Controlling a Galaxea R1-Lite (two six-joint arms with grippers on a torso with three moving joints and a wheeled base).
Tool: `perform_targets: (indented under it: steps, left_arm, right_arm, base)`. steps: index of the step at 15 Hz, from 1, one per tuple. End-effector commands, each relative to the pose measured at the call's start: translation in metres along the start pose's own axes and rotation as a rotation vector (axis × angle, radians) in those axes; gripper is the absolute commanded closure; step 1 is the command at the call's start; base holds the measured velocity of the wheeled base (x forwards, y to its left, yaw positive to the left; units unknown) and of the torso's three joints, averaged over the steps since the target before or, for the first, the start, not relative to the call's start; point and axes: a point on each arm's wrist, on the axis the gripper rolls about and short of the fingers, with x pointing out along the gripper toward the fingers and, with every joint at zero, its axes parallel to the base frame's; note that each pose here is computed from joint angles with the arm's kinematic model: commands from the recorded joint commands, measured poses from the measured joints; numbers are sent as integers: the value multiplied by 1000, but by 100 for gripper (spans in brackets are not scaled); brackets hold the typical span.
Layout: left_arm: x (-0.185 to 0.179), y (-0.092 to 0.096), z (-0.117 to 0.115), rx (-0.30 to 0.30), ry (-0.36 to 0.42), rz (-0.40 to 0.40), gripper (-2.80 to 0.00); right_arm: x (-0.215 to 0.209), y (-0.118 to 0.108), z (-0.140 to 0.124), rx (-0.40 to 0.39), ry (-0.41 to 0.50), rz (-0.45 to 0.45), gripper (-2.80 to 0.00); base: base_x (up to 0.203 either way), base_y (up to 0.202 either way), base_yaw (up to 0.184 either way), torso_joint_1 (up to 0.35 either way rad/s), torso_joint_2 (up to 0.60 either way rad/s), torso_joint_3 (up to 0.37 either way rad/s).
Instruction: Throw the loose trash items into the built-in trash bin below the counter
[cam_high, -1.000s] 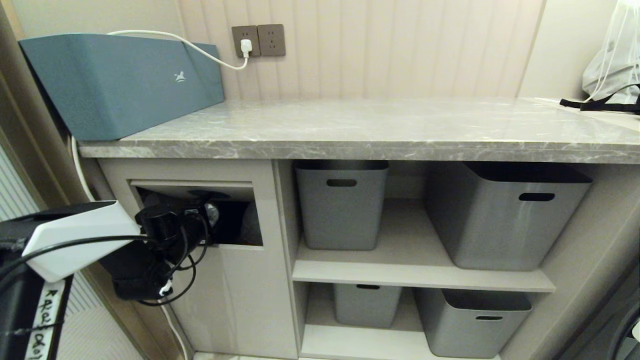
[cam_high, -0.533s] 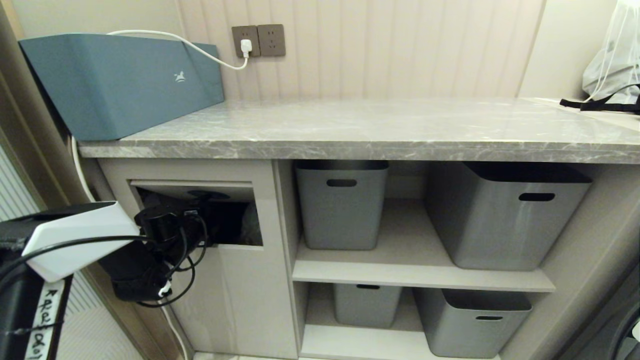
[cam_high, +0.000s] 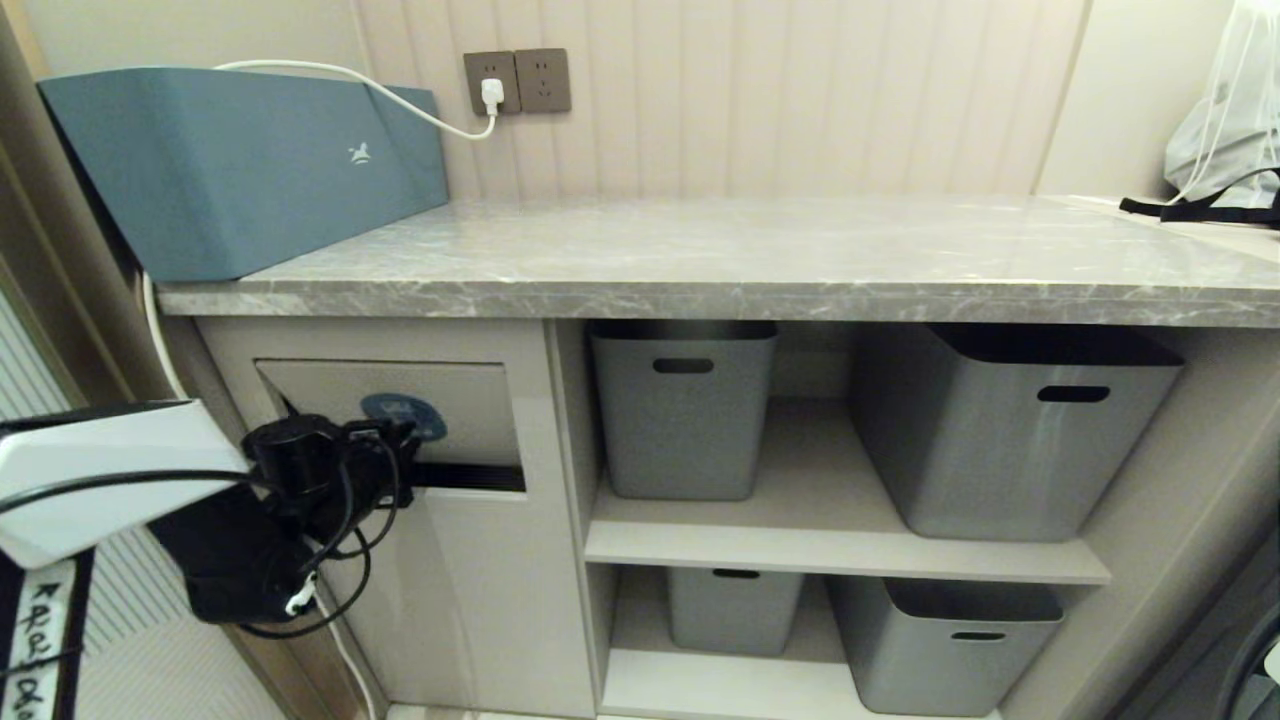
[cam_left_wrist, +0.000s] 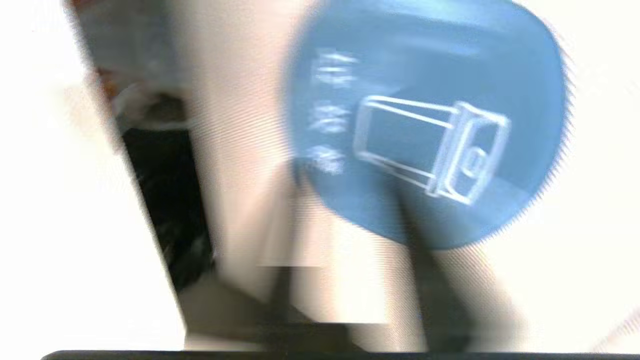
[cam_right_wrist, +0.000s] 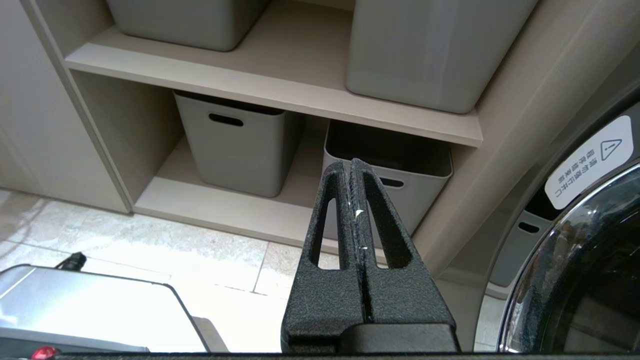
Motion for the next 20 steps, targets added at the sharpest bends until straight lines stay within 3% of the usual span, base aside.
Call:
perform_targets:
  steps: [1,5,7,8,10,11,13,15,17,19,20]
  left_arm:
    - [-28,-15,-2,11,-1,0,0]
    - [-112,-44,-4,113,-65,-43,0]
    - [-163,-53,-8,243,-83,-63,0]
    - [-184,-59,-10,344,-90,-92,0]
    - [-224,-67,-15,729,-120,-141,0]
    - [-241,-72,-17,890,-143,-166,0]
    - [-269,-74,-20,1133,-158,-180,0]
    - [-296,-70,-21,1292,-140,-163,0]
    - [-329,-57,-22,1413,-121,-138,0]
    - [-365,-35,-22,1488,-111,-115,0]
    - [-381,-19,-22,1523,-89,-65,0]
  right_arm:
    - [0,0,0,-1,3,2,0]
    - [0,0,0,0,3,2,0]
    - [0,0,0,3,4,-4,0]
    - [0,0,0,5,4,-4,0]
    - [0,0,0,31,3,-5,0]
    - [0,0,0,59,2,-6,0]
    - [0,-1,0,86,3,-22,0]
    - [0,-1,0,114,2,-39,0]
    - [0,-1,0,114,1,-39,0]
    - [0,-1,0,113,2,-40,0]
    - [0,-1,0,115,0,-40,0]
  base:
    - [0,0,0,0,0,0]
    - [0,0,0,0,0,0]
    - [0,0,0,0,0,0]
    - [0,0,0,0,0,0]
    - [0,0,0,0,0,0]
    - [0,0,0,0,0,0]
    - [0,0,0,0,0,0]
    - [0,0,0,0,0,0]
    - [0,0,0,0,0,0]
    - [0,0,0,0,0,0]
    - [0,0,0,0,0,0]
